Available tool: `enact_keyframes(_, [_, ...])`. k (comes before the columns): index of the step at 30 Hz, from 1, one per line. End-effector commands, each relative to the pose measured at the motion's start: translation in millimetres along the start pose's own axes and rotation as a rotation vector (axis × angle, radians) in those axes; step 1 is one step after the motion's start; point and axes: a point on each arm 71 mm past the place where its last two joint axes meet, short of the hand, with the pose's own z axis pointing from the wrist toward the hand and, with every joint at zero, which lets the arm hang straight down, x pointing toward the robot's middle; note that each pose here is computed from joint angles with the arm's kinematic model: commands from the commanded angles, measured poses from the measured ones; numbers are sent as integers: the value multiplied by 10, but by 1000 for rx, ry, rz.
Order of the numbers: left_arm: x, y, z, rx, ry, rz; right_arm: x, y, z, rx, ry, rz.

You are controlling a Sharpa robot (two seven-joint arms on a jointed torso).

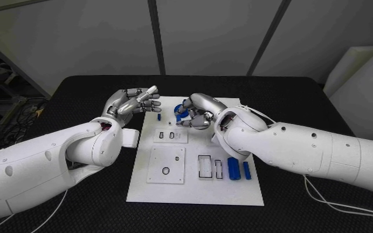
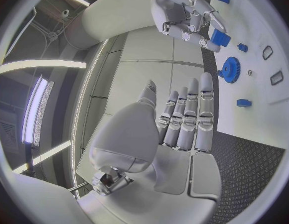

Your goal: Assemble the parts on the task board

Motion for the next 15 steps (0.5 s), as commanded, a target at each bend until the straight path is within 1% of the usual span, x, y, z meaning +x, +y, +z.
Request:
enact_keyframes(1, [18, -9, 5, 3, 15, -6, 62, 7, 23, 43, 18, -55])
enact_keyframes(5, [22, -8, 8, 2, 14, -6, 169, 51, 40, 49, 44, -59])
enact_keyframes(6, [24, -7, 9, 2, 14, -6, 221, 56, 29, 50, 59, -65])
enact_keyframes(8, [24, -7, 9, 1, 14, -6, 272, 63, 21, 50, 75, -74])
enact_keyframes(15, [20, -6, 10, 1, 12, -5, 364, 56, 4, 59, 110, -97])
